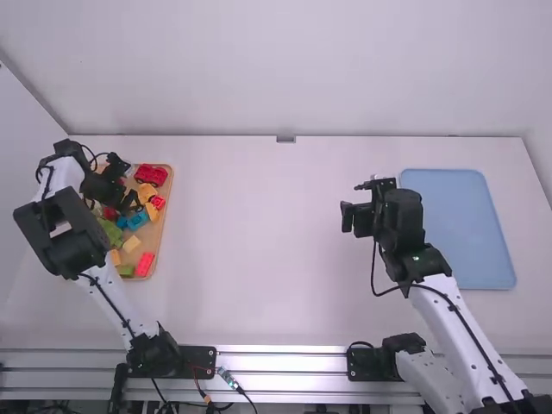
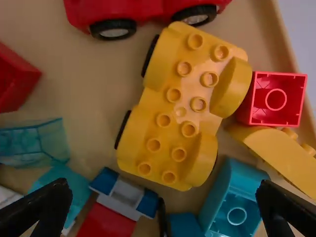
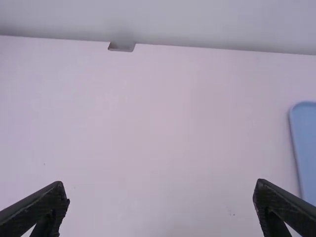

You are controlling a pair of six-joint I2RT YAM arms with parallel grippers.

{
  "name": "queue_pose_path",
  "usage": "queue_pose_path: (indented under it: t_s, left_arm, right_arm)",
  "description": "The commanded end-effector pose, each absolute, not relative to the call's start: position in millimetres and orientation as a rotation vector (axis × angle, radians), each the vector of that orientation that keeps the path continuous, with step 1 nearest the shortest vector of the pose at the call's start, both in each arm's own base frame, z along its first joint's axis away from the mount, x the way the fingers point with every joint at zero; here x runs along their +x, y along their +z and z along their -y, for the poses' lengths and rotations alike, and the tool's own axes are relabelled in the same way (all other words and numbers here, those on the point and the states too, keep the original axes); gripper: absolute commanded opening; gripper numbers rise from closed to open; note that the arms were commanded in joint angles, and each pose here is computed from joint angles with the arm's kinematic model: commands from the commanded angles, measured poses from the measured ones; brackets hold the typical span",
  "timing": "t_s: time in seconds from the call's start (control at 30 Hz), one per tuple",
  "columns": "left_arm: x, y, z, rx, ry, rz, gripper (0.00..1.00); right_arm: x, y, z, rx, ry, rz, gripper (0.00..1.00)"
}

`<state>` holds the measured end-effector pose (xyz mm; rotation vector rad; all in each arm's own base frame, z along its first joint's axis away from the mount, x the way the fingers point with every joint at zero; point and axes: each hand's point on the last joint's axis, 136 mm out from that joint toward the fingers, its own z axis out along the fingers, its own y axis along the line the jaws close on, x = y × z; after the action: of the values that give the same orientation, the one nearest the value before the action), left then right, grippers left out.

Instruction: Assemble lego blocks to make yellow taxi

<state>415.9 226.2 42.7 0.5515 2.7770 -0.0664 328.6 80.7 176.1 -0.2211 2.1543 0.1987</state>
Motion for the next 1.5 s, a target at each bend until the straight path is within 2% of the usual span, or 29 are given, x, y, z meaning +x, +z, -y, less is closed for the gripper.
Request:
queue_pose_path:
  t_s: [0.0,0.27,0.7,0.87,1.47]
  left_arm:
    - [419,37,-219,0.624,-0.074,-2.78,0.99]
    - [425,12,-205,0.797,0.066,-2.846,0.99]
    - [412,9,-216,0.71,0.029,-2.896,1.0]
    - [416,12,-215,0.658,-0.054,-2.837,0.99]
    - [415,9,-205,0.783,-0.076,-2.811,1.0]
  right_arm:
    - [333,192,-82,-0.222,0.202,-2.12,0.99]
    - [333,192,-82,-0.221,0.203,-2.121,0.99]
    - [334,193,-83,-0.239,0.192,-2.11,0.99]
    - [337,198,-82,-0.237,0.189,-2.089,0.99]
    - [326,181,-80,-0.243,0.185,-2.169,0.99]
